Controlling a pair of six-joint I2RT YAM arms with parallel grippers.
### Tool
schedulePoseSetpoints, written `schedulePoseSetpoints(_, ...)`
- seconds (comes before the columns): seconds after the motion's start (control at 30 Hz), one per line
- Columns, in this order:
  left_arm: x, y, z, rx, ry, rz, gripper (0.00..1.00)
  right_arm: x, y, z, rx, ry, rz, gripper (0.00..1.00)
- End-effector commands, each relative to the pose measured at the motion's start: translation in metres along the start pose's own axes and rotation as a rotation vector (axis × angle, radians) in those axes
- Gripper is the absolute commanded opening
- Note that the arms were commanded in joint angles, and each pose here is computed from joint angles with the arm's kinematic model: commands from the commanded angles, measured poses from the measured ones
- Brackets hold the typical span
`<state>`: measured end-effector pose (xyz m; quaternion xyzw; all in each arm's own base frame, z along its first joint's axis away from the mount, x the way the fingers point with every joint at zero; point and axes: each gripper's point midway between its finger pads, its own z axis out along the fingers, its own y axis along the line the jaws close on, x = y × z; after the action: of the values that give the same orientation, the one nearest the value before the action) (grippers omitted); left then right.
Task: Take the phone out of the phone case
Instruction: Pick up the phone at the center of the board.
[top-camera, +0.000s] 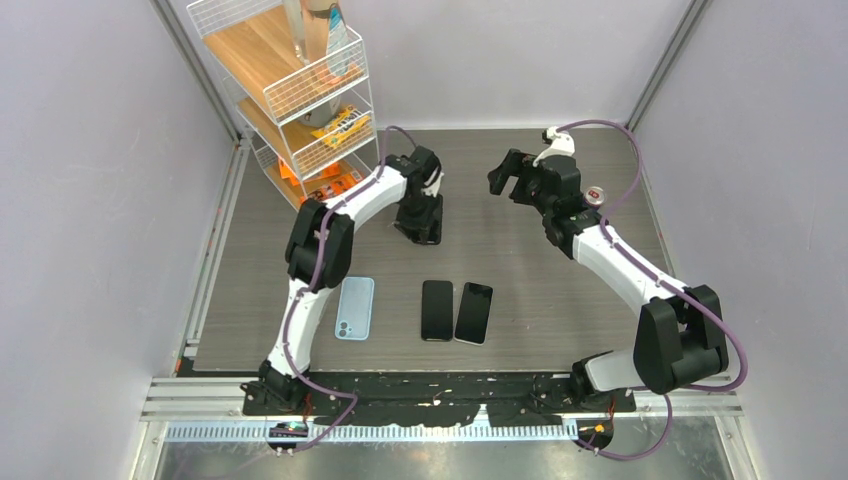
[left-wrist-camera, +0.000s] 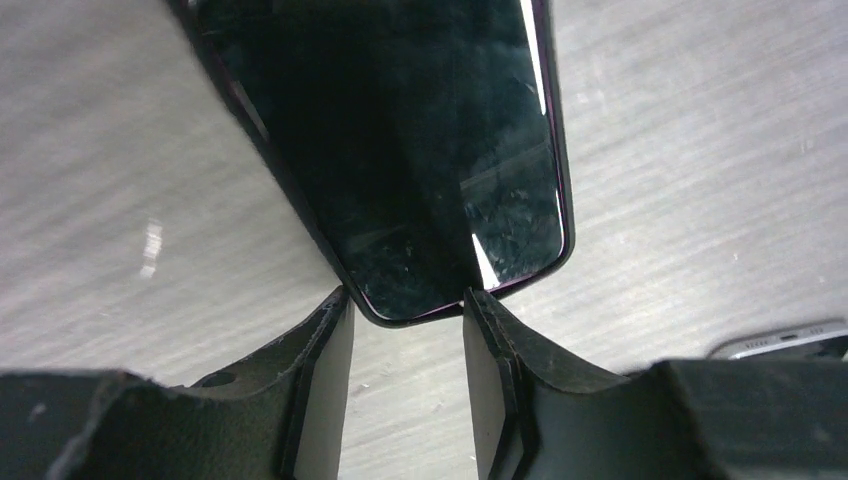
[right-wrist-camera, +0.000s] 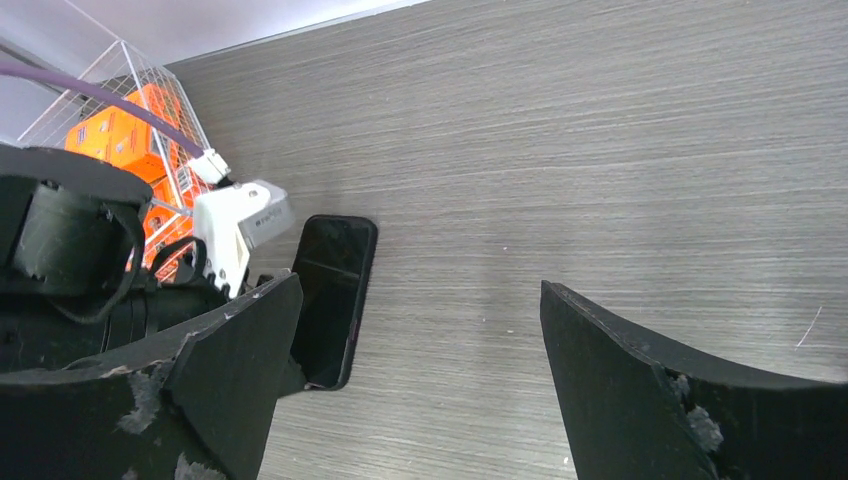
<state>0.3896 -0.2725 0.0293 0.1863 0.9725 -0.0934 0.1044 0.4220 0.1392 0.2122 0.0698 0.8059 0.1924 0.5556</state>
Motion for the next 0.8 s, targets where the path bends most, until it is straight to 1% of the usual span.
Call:
schedulePoseSetpoints(0.0, 0.030, -0.064, -0.017, 0.165, 0.050, 0.047, 0.45, -0.007, 0.003, 0.003, -0.020, -0.037, 0.020, 0.95)
schedulePoseSetpoints(0.13, 0.047, -0.077, -0.022, 0.197, 0.064, 0.055, 0.46, -0.006, 0.002, 0.004, -0.018, -0.036, 0.020, 0.96)
schedulePoseSetpoints(0.23, 0.053, -0.083, -0.027, 0.212, 0.062, 0.073, 0.49, -0.005, 0.001, 0.005, -0.015, -0.035, 0.019, 0.96)
schedulePoseSetpoints(0.33, 0.052, -0.082, -0.036, 0.208, 0.043, 0.092, 0.55, -0.003, -0.001, 0.006, -0.009, -0.034, 0.011, 0.95)
schedulePoseSetpoints(0.47, 0.048, -0.079, -0.050, 0.194, 0.005, 0.132, 0.65, 0.000, -0.005, 0.010, 0.005, -0.029, -0.011, 0.95)
schedulePoseSetpoints(0.57, 0.046, -0.074, -0.063, 0.180, -0.038, 0.173, 0.71, 0.005, -0.009, 0.014, 0.015, -0.018, -0.037, 0.95)
schedulePoseSetpoints(0.77, 0.046, -0.056, -0.096, 0.115, -0.181, 0.282, 0.81, 0.010, -0.009, 0.017, 0.010, -0.009, -0.100, 0.95)
